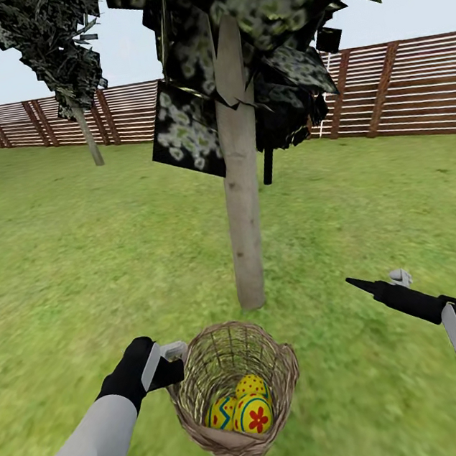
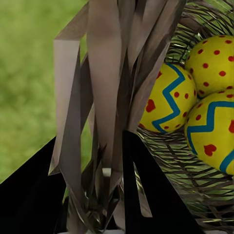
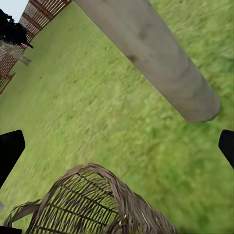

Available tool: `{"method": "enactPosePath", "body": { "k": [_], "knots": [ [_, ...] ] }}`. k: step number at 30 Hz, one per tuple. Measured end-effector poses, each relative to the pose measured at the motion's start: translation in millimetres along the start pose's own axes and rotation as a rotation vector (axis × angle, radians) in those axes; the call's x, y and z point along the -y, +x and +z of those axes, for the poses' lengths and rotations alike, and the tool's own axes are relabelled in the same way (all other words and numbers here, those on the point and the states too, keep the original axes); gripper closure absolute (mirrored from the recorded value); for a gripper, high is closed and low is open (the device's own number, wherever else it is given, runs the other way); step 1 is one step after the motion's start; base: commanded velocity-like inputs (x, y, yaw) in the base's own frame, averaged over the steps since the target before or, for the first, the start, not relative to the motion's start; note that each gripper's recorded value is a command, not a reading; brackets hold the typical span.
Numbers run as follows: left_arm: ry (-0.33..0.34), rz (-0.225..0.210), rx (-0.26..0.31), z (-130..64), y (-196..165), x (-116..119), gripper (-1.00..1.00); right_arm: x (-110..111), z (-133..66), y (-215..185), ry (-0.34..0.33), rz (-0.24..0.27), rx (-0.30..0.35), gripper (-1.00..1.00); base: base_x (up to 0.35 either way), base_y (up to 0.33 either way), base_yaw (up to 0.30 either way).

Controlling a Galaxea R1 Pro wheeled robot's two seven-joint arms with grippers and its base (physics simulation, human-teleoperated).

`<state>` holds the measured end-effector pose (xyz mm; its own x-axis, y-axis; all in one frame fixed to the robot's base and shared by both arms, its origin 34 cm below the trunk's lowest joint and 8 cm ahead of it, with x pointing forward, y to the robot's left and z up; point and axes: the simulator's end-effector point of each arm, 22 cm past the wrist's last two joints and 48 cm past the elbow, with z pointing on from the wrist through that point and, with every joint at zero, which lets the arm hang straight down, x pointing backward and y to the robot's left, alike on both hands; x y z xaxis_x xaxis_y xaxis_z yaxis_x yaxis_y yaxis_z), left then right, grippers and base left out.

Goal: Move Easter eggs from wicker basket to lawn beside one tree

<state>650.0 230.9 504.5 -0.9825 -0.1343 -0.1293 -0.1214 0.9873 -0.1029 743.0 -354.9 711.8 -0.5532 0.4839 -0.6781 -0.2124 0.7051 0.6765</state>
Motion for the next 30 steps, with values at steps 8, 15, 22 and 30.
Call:
{"method": "enactPosePath", "body": {
  "k": [8,15,22,30],
  "knots": [
    [-0.001,0.000,-0.002,16.0,5,-2,1.00,9,3.8,14,-0.003,0.002,-0.001,-1.00,0.000,0.000,0.000],
    [-0.001,0.001,-0.001,29.8,9,-4,1.00,19,5.9,25,-0.001,0.001,-0.002,-1.00,0.000,0.000,0.000],
    [-0.001,0.001,0.000,43.6,14,-6,1.00,28,8.0,36,-0.002,0.002,-0.001,-1.00,0.000,0.000,0.000],
    [-0.001,0.001,0.000,59.8,19,-8,1.00,39,10.1,49,-0.002,0.002,0.000,-1.00,0.000,0.000,0.000]
  ]
}}
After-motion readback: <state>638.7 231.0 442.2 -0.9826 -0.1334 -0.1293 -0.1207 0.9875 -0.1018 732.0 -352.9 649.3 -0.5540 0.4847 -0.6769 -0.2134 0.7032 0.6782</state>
